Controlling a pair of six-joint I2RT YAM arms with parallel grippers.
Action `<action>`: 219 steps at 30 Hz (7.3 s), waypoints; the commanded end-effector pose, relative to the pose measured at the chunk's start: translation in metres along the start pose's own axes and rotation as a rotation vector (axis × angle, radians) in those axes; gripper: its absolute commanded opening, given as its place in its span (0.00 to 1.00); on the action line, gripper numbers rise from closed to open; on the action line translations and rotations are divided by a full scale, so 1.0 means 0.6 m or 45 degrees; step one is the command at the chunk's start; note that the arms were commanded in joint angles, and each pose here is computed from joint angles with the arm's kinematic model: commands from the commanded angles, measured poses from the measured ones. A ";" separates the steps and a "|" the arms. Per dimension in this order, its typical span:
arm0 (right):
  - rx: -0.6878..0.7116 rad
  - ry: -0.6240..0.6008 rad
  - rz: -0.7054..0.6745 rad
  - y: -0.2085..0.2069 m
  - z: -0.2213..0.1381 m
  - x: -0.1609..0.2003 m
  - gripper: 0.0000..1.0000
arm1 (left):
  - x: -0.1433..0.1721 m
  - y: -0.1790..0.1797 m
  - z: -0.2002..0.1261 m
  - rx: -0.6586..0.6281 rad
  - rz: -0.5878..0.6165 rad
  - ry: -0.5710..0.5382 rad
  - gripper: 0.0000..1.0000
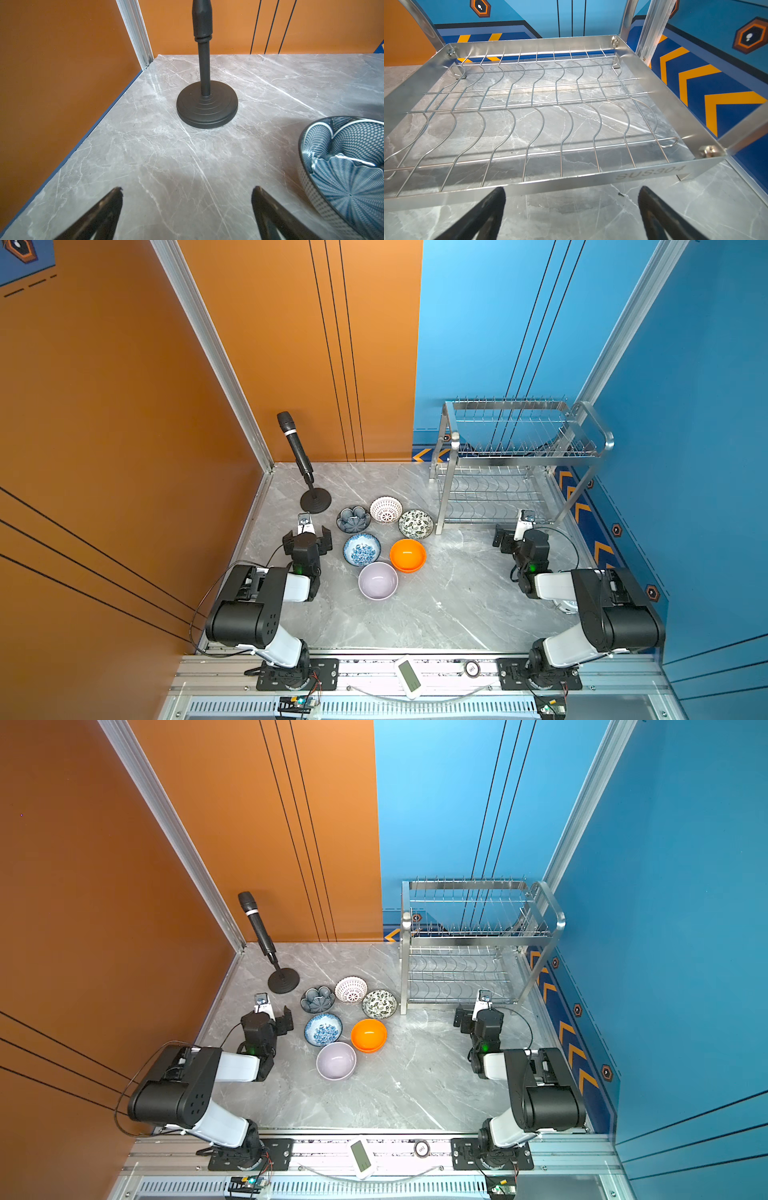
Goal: Load bowls into a dish rack
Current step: Pick up the bowl from the top-center of the table, then place the bowl in the dish rack.
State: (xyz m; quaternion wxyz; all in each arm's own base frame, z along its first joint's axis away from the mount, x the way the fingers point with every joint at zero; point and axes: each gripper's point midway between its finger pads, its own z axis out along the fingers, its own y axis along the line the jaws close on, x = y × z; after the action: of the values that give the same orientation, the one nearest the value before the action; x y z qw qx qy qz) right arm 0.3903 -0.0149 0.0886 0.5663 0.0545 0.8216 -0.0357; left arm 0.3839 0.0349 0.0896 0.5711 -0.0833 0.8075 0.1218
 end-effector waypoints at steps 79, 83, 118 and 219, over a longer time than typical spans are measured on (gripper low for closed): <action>-0.638 0.231 0.194 0.220 -0.290 -0.241 0.68 | -0.011 -0.170 -0.020 0.217 -0.256 1.225 0.60; -0.640 0.228 0.192 0.222 -0.288 -0.243 0.68 | -0.001 -0.169 -0.008 0.205 -0.264 1.235 0.48; -0.643 0.231 0.195 0.225 -0.285 -0.243 0.67 | 0.005 -0.183 0.029 0.228 -0.327 1.195 0.00; -0.647 0.733 0.177 0.326 -0.272 -0.091 0.26 | -0.164 -0.515 -0.372 1.028 0.041 0.762 0.00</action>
State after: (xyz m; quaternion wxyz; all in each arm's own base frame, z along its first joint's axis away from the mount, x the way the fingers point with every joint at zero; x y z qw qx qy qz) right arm 0.2886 0.1990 0.2086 0.3298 -0.0279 0.9150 0.2305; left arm 0.2923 -0.3159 0.1919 0.2567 0.1230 0.9379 -0.1982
